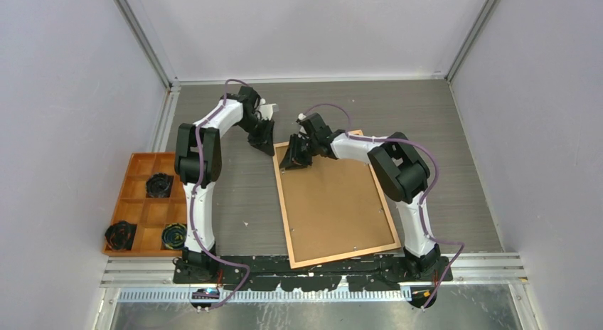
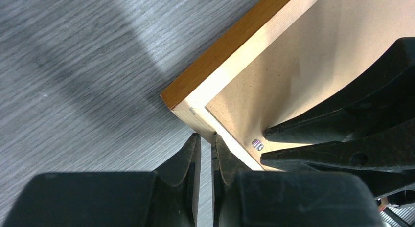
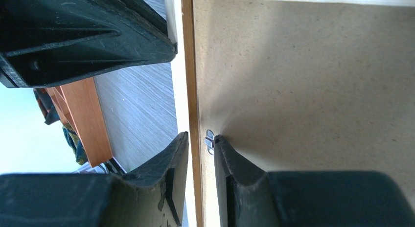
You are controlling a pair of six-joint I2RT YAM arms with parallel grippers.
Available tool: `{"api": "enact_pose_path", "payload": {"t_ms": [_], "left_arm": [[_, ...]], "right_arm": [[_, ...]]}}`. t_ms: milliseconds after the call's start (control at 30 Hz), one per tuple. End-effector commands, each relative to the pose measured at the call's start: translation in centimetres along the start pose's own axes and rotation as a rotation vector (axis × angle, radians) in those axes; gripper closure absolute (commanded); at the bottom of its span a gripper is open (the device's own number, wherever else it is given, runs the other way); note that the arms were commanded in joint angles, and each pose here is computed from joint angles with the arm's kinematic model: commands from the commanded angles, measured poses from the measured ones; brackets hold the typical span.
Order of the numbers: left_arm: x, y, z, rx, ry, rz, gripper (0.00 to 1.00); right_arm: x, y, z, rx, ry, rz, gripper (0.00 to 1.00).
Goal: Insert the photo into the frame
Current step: Install the photo frame at the center of the board.
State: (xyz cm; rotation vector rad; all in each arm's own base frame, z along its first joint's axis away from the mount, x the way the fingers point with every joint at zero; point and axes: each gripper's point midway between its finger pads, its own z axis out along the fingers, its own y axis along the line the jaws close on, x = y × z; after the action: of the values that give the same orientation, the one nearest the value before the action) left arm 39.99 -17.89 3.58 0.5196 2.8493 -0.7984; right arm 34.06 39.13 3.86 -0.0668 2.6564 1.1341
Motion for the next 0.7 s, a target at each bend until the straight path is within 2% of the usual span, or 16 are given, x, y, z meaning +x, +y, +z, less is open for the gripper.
{"api": "enact_pose_path", "payload": {"t_ms": [0,667], "left_arm": [[2.4,3.8,2.3,-0.12,0.088,0.025,0.89],[2.3,3.9,2.2,-0.123,0.085,0.028,0.9]], "right_arm": [[-0.4,1.2,0.9,-0.021,-0.012,-0.028,0.69],[1.0,2.2,0.7,-0.069,0.052,-0.02,0.75]]}}
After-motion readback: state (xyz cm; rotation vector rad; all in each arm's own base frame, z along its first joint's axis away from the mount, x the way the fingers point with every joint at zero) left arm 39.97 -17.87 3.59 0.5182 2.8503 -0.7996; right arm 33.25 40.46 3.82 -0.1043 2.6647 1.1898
